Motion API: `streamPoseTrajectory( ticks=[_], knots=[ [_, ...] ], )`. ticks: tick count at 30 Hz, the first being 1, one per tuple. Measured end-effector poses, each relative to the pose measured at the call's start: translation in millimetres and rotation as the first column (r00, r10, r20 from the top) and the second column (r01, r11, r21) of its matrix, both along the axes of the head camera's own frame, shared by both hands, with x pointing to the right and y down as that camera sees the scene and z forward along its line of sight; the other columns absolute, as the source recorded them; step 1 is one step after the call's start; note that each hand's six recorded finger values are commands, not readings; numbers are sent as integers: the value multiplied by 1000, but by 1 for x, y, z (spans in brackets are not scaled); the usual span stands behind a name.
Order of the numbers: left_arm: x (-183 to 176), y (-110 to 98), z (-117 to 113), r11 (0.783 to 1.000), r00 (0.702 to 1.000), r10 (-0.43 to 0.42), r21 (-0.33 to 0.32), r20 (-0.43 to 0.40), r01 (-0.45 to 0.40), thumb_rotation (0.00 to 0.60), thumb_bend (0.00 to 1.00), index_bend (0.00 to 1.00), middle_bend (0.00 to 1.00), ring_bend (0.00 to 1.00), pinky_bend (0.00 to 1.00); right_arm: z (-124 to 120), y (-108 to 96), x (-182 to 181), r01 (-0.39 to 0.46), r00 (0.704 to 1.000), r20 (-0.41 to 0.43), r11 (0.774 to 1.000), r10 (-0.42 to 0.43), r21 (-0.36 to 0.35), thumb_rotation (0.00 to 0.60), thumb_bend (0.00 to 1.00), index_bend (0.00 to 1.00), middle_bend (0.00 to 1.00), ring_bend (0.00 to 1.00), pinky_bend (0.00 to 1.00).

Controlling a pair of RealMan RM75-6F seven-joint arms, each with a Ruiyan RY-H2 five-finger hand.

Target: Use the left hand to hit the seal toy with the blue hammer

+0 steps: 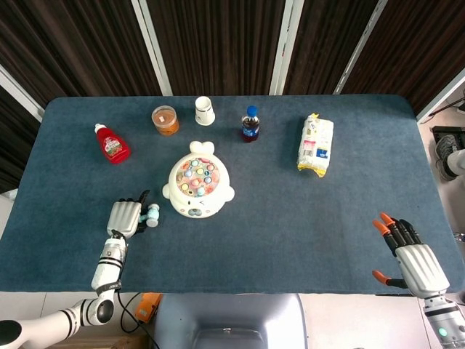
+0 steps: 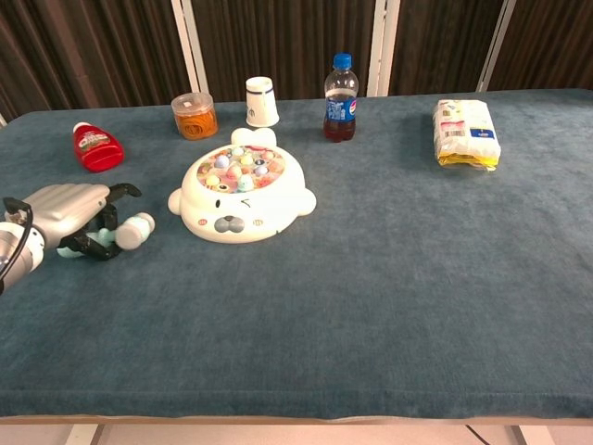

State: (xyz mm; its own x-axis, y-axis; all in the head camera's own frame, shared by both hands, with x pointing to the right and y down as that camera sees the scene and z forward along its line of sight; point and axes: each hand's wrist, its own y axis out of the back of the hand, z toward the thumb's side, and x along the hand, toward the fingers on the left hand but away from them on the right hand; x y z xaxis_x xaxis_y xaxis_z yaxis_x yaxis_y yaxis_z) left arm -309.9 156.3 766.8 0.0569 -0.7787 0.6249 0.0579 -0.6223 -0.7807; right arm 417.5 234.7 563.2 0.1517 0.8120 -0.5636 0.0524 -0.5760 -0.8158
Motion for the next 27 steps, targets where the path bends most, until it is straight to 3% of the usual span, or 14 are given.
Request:
streamPoseTrajectory(
  ticks=[5,20,27],
  knots=[
    [-2,-1,0,1000,1000,-6,-5,-3,6,478,404,90,288,285,315,-1,-1,1,-7,1000,0,1000,7,4,600,232,0,0,0,0],
    [0,-4,-5,996,994,-75,-59,-83,70,475,400,123,318,277,324,0,0,1,-5,1000,-4,1000,5,1,600,232,0,0,0,0],
    [1,-2,-8,976,972,-172,-158,-159,146,421,400,181,339,284,322,0,0,0,-2,1000,-5,1000,2,1,600,232,0,0,0,0]
  ],
)
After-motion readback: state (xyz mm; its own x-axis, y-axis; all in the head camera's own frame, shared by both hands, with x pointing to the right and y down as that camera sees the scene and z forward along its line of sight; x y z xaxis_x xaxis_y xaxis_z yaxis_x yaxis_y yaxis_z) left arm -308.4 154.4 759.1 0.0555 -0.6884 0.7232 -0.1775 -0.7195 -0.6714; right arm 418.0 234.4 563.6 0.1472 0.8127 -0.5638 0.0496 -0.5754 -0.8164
